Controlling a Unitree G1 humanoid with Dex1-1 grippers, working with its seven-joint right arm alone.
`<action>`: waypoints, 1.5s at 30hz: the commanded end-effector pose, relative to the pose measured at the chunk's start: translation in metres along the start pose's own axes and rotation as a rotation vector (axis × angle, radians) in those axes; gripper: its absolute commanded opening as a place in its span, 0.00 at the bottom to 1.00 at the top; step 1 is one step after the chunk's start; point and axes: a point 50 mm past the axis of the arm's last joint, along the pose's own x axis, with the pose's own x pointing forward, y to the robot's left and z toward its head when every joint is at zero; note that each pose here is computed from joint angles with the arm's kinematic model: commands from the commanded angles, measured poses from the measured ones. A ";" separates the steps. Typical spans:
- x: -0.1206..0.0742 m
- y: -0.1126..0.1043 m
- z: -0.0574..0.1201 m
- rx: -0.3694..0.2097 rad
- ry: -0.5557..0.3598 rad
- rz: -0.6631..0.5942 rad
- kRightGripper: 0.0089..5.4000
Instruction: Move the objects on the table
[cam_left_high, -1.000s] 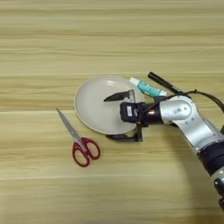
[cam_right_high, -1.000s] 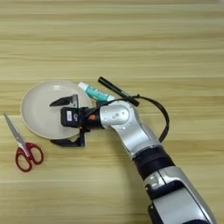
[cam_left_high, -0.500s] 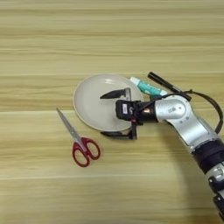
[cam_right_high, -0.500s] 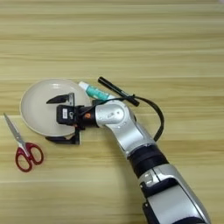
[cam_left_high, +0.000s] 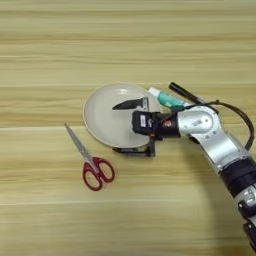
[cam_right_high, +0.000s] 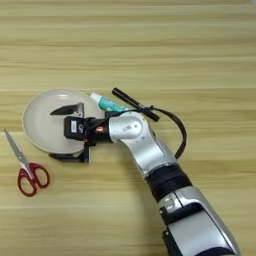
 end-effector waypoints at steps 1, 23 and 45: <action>-0.024 -0.029 0.024 -0.099 -0.049 -0.068 1.00; -0.081 -0.075 0.047 0.100 -0.247 -0.381 1.00; -0.138 -0.084 0.005 0.207 -0.056 -0.553 1.00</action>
